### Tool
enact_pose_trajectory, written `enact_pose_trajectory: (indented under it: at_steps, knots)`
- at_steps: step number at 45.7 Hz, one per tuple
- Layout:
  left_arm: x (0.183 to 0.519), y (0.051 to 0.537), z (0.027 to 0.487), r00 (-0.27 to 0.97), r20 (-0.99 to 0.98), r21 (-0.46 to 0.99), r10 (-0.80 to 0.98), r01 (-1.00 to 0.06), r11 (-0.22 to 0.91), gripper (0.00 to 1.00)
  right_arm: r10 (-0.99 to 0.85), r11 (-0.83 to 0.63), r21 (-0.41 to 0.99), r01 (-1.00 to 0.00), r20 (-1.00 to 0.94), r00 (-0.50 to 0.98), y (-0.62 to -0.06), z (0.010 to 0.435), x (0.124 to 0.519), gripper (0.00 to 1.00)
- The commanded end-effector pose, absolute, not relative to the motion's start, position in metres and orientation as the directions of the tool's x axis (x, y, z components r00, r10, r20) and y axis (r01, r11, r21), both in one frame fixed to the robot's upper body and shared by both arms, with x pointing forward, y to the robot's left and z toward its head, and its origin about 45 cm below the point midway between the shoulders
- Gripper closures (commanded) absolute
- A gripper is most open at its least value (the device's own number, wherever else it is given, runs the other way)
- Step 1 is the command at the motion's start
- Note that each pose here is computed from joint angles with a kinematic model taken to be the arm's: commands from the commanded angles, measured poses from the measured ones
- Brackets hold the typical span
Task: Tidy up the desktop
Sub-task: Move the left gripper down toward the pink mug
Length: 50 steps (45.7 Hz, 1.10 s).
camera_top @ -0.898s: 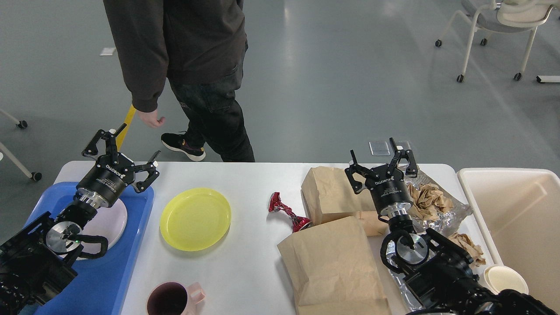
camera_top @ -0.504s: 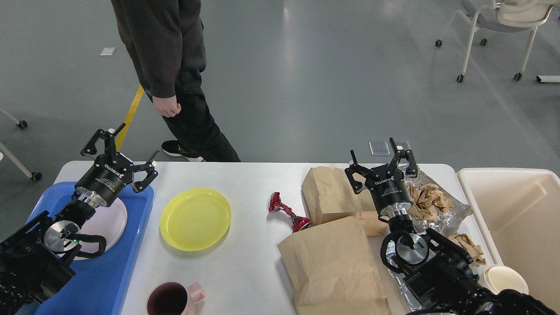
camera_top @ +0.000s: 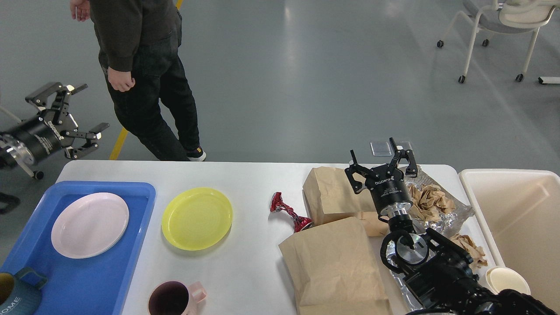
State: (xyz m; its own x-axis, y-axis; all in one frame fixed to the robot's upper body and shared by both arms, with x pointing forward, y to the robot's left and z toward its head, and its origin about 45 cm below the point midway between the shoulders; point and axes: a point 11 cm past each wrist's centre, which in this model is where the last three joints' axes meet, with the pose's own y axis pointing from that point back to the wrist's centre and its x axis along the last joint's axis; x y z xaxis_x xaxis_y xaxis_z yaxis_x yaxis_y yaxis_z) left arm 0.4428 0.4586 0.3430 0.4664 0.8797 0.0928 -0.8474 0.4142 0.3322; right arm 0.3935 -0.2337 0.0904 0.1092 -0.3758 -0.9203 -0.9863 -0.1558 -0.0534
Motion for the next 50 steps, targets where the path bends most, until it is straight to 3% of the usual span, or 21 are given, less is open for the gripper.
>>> enact_pose_trajectory:
  at_steps: [1, 8, 17, 26, 36, 44, 50]
  knots:
    - [0.433, 0.439, 0.386, 0.574, 0.239, 0.461, 0.783, -0.777, 0.429, 0.0, -0.377, -0.155, -0.051, -0.987, -0.92, 0.106, -0.234, 0.089, 0.393, 0.0]
    - [0.405, 0.407, 0.412, 0.715, 0.323, 0.649, 0.621, -0.644, 0.405, 0.0, -0.377, -0.155, -0.051, -0.987, -0.92, 0.106, -0.234, 0.089, 0.393, 0.0]
    - [0.355, 0.323, 0.414, 0.885, 0.315, 0.777, 0.344, -0.448, 0.441, 0.0, -0.377, -0.154, -0.049, -0.987, -0.92, 0.105, -0.234, 0.089, 0.393, 0.0]
    - [0.317, 0.271, 0.372, 0.963, 0.263, 0.892, 0.062, -0.267, 0.365, 0.0, -0.377, -0.154, -0.049, -0.987, -0.92, 0.105, -0.234, 0.089, 0.393, 0.0]
    - [0.3, 0.242, 0.302, 0.994, 0.104, 0.932, -0.037, -0.084, 0.352, 0.0, -0.377, -0.155, -0.052, -0.987, -0.92, 0.108, -0.234, 0.09, 0.393, 0.0]
    - [0.287, 0.238, 0.262, 0.998, 0.031, 0.939, -0.063, -0.008, 0.344, 0.0, -0.376, -0.156, -0.053, -0.986, -0.92, 0.109, -0.234, 0.09, 0.394, 0.0]
    - [0.278, 0.252, 0.237, 0.996, 0.025, 0.963, -0.08, -0.003, 0.268, 0.01, -0.376, -0.156, -0.053, -0.986, -0.92, 0.109, -0.234, 0.09, 0.394, 0.0]
